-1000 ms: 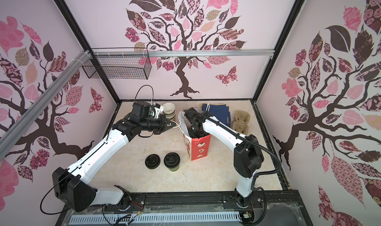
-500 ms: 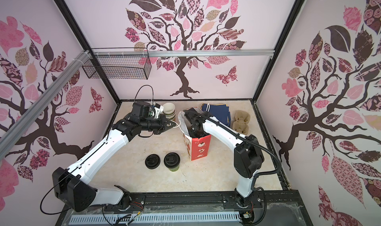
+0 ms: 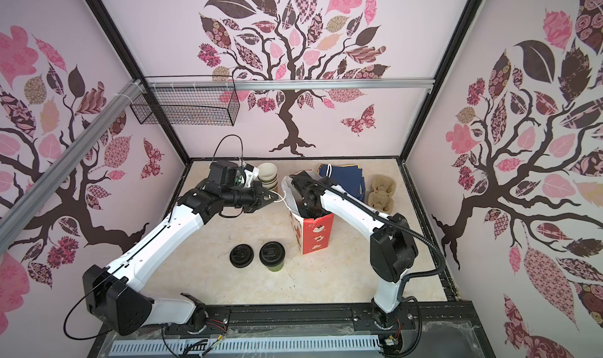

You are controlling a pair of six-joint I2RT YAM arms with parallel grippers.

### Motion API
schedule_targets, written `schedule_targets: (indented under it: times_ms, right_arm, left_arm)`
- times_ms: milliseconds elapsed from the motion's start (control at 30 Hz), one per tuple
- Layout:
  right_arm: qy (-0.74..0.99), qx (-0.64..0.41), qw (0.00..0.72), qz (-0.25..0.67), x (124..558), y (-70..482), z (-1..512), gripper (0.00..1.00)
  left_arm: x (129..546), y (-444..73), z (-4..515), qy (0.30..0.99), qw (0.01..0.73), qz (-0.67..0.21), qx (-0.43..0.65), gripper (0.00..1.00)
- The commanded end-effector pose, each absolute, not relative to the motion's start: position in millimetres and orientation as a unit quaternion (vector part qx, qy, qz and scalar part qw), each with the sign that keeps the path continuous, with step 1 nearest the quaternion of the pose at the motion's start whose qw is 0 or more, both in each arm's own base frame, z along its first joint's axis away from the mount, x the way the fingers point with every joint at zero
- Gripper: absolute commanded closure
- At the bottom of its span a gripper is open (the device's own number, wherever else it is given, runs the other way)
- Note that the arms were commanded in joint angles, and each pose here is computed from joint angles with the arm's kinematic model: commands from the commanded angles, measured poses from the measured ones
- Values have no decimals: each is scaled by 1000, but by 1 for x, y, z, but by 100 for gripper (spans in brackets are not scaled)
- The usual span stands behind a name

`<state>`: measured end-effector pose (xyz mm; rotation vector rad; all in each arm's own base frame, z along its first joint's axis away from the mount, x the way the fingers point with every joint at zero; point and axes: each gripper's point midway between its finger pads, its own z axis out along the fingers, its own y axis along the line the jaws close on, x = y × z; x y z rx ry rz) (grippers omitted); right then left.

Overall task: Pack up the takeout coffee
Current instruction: 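Align the green cup over a carrier slot and push it down, then open the right gripper to release the cup into the carrier slot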

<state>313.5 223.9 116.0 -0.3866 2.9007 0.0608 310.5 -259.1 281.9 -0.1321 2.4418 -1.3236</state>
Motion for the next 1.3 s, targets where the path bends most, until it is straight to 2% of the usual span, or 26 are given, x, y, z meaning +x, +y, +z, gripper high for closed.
schedule_targets:
  times_ms: [0,133,300,600,967,1267]
  right_arm:
    - [975,-152,-105,-124,242,157,23,42]
    - [984,-146,-67,-81,258,177,52,38]
    - [990,-134,7,-35,284,198,109,29]
    - [990,-122,66,7,300,213,146,14]
    - [989,-113,93,25,308,219,173,9]
    - [991,-103,89,2,306,210,164,11]
  left_arm:
    - [316,-258,282,861,188,-469,-49,100]
    - [317,-258,282,862,188,-469,-49,100]
    - [316,-258,281,862,186,-469,-49,100]
    - [314,-258,281,863,185,-468,-47,100]
    - [311,-257,280,864,183,-467,-45,100]
    - [305,-255,276,868,176,-462,-43,100]
